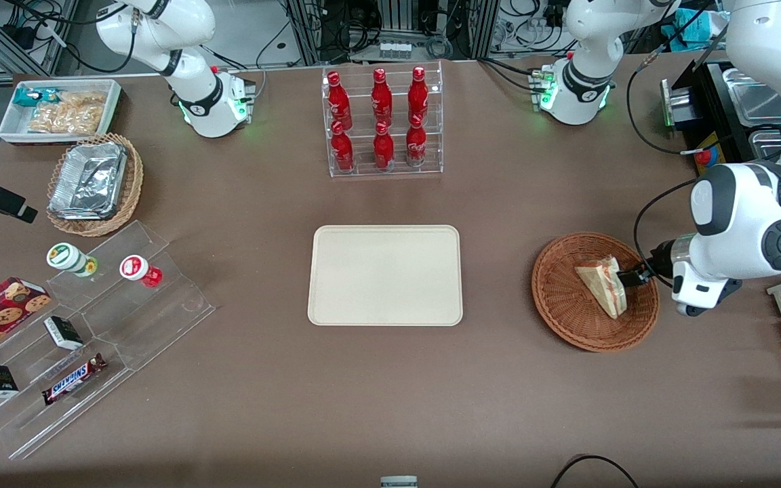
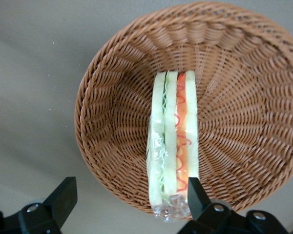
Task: Place sandwich from basket to tray
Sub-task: 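Move the left gripper down over the sandwich in the wicker basket, then close the left gripper on the wrapped sandwich wedge, then lift the sandwich and carry it with the left gripper over the cream tray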
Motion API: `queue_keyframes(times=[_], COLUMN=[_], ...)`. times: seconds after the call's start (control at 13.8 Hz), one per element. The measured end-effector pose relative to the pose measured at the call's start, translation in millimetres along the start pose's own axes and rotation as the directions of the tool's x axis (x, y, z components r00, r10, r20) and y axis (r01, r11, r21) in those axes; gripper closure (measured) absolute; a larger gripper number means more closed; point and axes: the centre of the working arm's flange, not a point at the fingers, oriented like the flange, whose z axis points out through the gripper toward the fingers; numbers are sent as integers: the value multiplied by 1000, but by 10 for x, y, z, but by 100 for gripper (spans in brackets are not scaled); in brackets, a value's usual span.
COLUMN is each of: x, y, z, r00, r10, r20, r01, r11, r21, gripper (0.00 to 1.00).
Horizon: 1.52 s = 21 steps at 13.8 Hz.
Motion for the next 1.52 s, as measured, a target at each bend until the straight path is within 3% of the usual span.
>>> queue_keyframes(times=[0.29,0.87,1.09,1.31,1.38,1.52], x=[18,39,51,62,73,29], y=[324,422,406,418,454,656], z=[455,729,782,749,692,504], r00=[1000,998,998,997,997,996], r10=[-6,-11,12,49,56,91], r20=[29,54,61,54,44,25], r01=[7,13,-11,-48,-55,-90], r11=[999,999,1000,998,998,995], r21=[-36,-31,-26,-31,-38,-47], gripper=[0,4,39,67,74,77])
